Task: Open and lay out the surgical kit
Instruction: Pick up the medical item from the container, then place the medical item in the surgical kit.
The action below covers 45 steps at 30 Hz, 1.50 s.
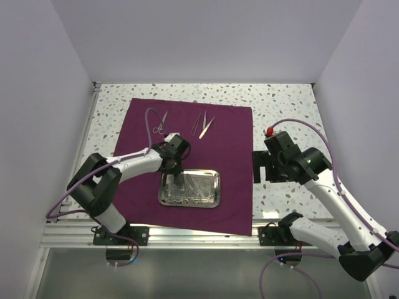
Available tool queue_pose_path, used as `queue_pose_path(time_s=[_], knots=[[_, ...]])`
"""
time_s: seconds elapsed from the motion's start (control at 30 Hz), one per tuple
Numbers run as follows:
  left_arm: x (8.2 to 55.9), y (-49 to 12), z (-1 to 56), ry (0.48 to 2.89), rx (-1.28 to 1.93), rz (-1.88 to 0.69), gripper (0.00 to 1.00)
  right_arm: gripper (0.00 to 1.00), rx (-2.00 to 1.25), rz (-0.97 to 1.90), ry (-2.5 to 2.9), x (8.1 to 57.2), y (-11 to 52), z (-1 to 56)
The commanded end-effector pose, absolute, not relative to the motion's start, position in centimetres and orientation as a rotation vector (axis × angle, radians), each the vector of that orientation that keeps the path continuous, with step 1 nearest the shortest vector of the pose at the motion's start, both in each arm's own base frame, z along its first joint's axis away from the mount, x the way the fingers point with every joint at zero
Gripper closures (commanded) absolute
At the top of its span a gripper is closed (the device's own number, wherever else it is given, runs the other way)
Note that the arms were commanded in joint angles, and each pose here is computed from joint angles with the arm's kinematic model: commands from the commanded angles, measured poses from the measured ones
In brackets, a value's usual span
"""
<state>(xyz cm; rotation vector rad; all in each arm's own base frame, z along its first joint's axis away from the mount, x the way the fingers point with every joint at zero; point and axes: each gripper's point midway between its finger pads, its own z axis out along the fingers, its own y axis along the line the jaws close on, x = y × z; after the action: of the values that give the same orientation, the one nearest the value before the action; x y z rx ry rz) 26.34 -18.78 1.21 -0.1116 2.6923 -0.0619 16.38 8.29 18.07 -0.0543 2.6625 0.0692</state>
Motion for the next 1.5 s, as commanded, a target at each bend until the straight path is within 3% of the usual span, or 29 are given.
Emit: queue_pose_path(time_s=[0.0,0.13,0.27,0.77,1.13,1.47], knots=[[23.6,-16.9,-3.9,2.809,-0.171,0.001,0.82,0.02,-0.087,0.077,2.646,16.7,8.6,18.4],[22.8,-16.3,-5.2,2.836,-0.158,0.024,1.0,0.02,-0.084,0.076,2.651,16.8,8.6,18.2],[23.7,-16.7,-4.1,2.816,-0.117,0.025,1.0,0.02,-0.084,0.072,2.654,16.9,8.6,18.1],[33.8,-17.2,12.0,2.497,-0.021,0.015,1.0,0.02,-0.043,0.04,2.646,17.1,8.2,18.1],[46.6,-13.1,14.6,2.374,-0.087,0.063,1.0,0.01,-0.005,0.009,2.645,17.0,7.7,18.0],[56.4,-11.7,10.1,2.391,-0.148,0.155,1.0,0.02,0.031,-0.033,2.648,16.9,7.1,18.1]])
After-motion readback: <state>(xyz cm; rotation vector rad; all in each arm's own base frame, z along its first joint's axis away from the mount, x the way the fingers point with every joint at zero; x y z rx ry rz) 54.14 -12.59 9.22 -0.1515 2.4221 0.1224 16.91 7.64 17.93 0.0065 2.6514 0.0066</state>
